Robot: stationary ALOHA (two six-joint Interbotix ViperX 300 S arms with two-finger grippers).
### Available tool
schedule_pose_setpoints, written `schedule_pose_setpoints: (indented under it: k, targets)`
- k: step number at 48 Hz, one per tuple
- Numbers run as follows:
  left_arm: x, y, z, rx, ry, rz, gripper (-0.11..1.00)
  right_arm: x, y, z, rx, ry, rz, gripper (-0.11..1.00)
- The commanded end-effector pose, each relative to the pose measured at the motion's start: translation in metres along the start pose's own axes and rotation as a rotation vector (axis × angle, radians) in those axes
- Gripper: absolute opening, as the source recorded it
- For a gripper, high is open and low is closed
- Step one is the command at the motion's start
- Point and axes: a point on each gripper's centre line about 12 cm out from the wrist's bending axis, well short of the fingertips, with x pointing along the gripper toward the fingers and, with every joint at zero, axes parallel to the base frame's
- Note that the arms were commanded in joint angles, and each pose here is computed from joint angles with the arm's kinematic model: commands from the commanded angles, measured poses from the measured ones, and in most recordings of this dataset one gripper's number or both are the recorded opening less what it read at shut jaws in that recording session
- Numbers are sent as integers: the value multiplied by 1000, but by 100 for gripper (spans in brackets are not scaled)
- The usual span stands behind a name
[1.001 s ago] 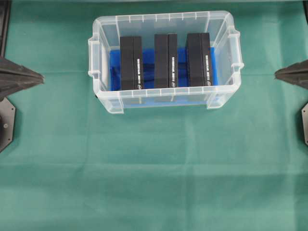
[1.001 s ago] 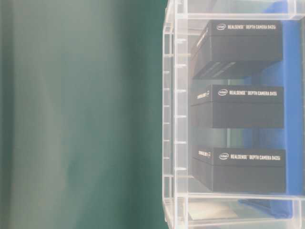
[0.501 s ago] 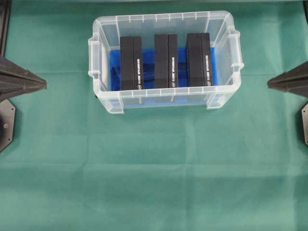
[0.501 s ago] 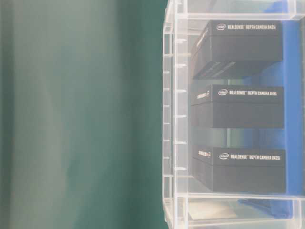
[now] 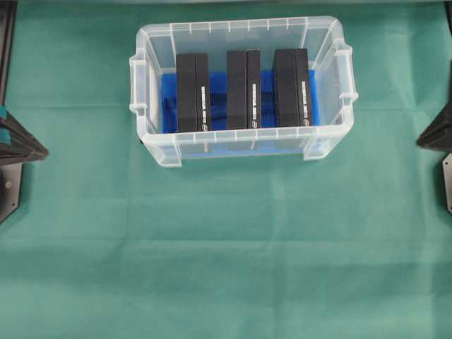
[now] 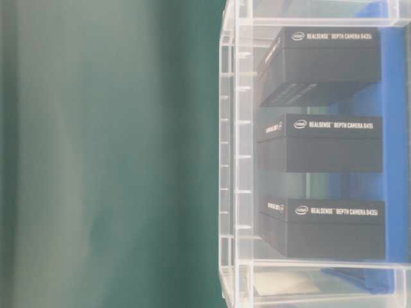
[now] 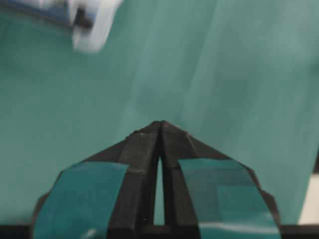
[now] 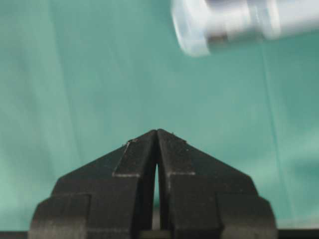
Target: Take out the box from the case.
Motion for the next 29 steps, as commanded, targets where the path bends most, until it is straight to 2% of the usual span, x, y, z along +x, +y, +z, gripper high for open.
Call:
schedule_pose_setpoints:
  k: [1,5,9,24,26,29]
  targets:
    - [-8,-1,1,-46,63,35,2,-10,-4,-1,55,80,-55,1]
    - [-11,0,-1,-86,110,65,2,-18,-6,-4,118,144,-97,1]
    - [-14,1,-2,-97,136,83,2,-24,-7,-2,153,142,-103,1]
    - [-14,1,-1,-108,145,93,2,-11,-2,6,172,168,-120,1]
    - [-14,1,-1,-118,145,96,2,-9,-2,8,185,176,-127,1]
    - [-13,3,1,-163,147,109,2,-5,-2,11,229,187,-140,1]
